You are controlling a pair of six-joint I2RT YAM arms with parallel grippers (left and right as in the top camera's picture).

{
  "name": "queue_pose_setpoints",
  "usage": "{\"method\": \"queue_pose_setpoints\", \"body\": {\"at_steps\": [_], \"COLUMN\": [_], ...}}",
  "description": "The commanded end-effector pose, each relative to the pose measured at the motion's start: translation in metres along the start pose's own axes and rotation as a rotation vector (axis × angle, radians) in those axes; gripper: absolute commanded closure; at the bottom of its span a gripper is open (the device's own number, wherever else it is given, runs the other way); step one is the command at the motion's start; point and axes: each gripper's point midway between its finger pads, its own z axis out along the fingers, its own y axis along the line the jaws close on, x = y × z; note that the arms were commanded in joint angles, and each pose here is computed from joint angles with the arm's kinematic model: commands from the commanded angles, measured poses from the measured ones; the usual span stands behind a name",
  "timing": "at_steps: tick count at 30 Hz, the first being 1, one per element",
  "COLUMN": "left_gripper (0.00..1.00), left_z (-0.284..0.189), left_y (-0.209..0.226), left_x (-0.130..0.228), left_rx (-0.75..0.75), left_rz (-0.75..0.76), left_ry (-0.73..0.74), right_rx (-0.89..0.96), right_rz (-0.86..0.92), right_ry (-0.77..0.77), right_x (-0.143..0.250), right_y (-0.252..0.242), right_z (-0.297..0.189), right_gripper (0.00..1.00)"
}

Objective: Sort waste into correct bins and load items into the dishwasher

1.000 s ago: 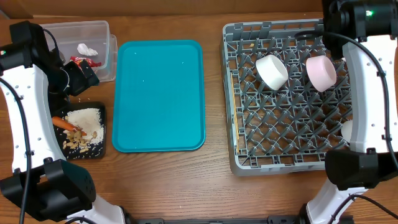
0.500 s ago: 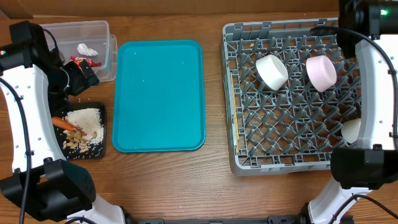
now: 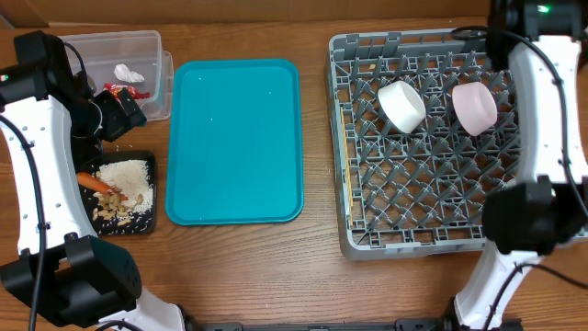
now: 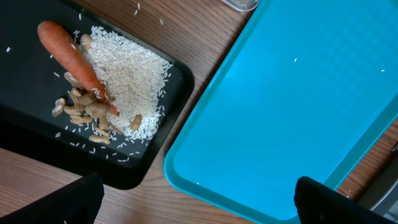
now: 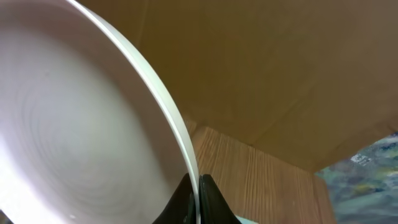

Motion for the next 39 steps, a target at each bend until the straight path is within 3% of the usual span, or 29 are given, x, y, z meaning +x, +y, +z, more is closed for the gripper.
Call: {"method": "queue_pose_setpoints", "body": {"at_steps": [1, 9, 20, 32, 39], "left_gripper": [0.0, 0.0, 0.0, 0.0, 0.0], "left_z": [-0.004, -0.004, -0.004, -0.004, -0.004], "left_y": [-0.003, -0.002, -0.003, -0.003, -0.002], "left_x": [0.0, 0.002, 0.001, 0.001, 0.002], "left_rx": [0.011, 0.008, 0.009, 0.009, 0.008], "left_rz": [0.005, 0.0, 0.001, 0.001, 0.0], "left_ry": [-0.01, -0.002, -0.005, -0.003, -0.001], "right_rx": [0.044, 0.078, 0.062, 0.157, 0.133], "right_rz": [-0.075, -0.196, -0.247, -0.223, -0.251], "right_ry": [-0.006, 0.024, 0.105, -0.035, 0.015], "right_x": [0.018, 0.059, 0.083, 0.055, 0.065], "right_y": [0.023, 0.057, 0.063, 0.051, 0.052], "right_z": [0.016, 0.037, 0.048, 0.049, 0.05], "right_gripper": [0.96, 0.96, 0.96, 0.96, 0.96]}}
